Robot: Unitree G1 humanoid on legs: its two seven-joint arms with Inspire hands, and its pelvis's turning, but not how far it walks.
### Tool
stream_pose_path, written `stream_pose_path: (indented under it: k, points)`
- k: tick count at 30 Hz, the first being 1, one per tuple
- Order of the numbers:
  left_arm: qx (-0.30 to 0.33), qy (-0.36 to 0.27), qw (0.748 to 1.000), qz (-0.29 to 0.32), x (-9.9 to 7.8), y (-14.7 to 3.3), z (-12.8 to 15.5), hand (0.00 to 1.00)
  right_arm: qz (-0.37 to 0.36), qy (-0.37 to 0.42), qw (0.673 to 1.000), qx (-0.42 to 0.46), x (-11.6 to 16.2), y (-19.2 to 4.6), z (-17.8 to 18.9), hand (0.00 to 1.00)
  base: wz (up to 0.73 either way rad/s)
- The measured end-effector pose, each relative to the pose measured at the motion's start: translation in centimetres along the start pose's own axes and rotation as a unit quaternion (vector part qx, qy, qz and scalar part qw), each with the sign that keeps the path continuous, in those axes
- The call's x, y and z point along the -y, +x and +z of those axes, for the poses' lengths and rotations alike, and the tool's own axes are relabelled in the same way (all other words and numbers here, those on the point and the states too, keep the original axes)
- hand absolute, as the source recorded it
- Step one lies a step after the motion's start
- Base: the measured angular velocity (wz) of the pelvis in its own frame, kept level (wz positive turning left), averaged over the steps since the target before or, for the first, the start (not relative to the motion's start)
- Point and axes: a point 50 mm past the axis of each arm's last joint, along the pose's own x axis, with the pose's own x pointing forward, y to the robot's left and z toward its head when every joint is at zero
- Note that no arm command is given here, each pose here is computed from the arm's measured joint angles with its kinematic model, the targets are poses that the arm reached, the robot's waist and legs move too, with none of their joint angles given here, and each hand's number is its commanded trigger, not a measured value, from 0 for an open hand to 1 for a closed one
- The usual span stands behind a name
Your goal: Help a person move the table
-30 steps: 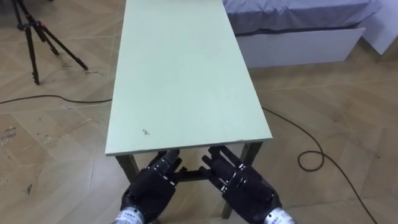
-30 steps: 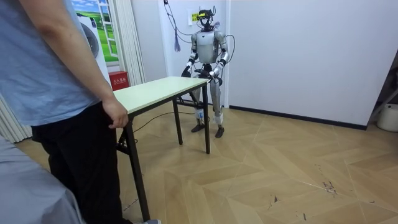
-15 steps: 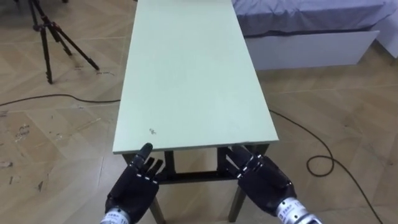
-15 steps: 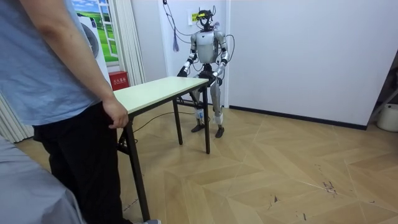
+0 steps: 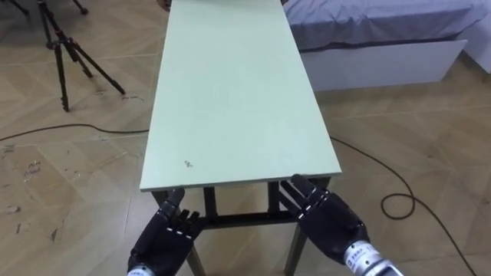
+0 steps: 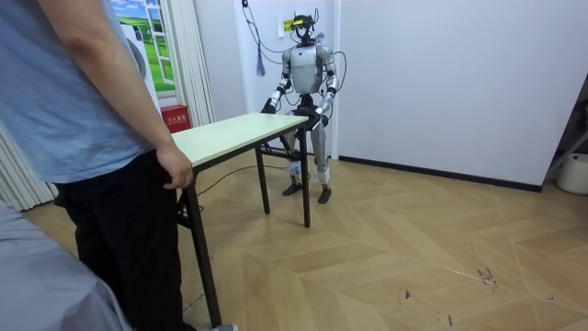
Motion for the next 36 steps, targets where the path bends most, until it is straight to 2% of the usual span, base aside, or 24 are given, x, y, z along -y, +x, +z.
stream_pose_path:
  k: [8,17,19,28,36]
  points:
    - [-0.005,0.003,1.000,-0.003,0.7,0.2,0.0,0.00,-0.007,0.029,1.000,0.008,-0.1,0.2,-0.2,0.00,0.00]
    - [-0.006,0.024,0.999,-0.044,4.3,1.0,0.2,0.00,0.003,0.040,0.999,0.012,-0.5,0.6,-0.1,0.00,0.00]
    - [-0.003,0.031,0.998,-0.057,5.6,1.1,0.3,0.00,0.004,0.041,0.999,0.012,-0.6,0.7,-0.2,0.00,0.00]
    - [0.003,0.054,0.998,-0.009,7.6,0.9,0.3,0.00,0.015,0.055,0.998,0.019,-0.9,0.9,-0.5,0.00,0.00]
    - [0.008,0.062,0.998,0.022,8.5,0.8,0.3,0.00,0.021,0.055,0.998,0.023,-1.0,0.9,-0.3,0.00,0.02]
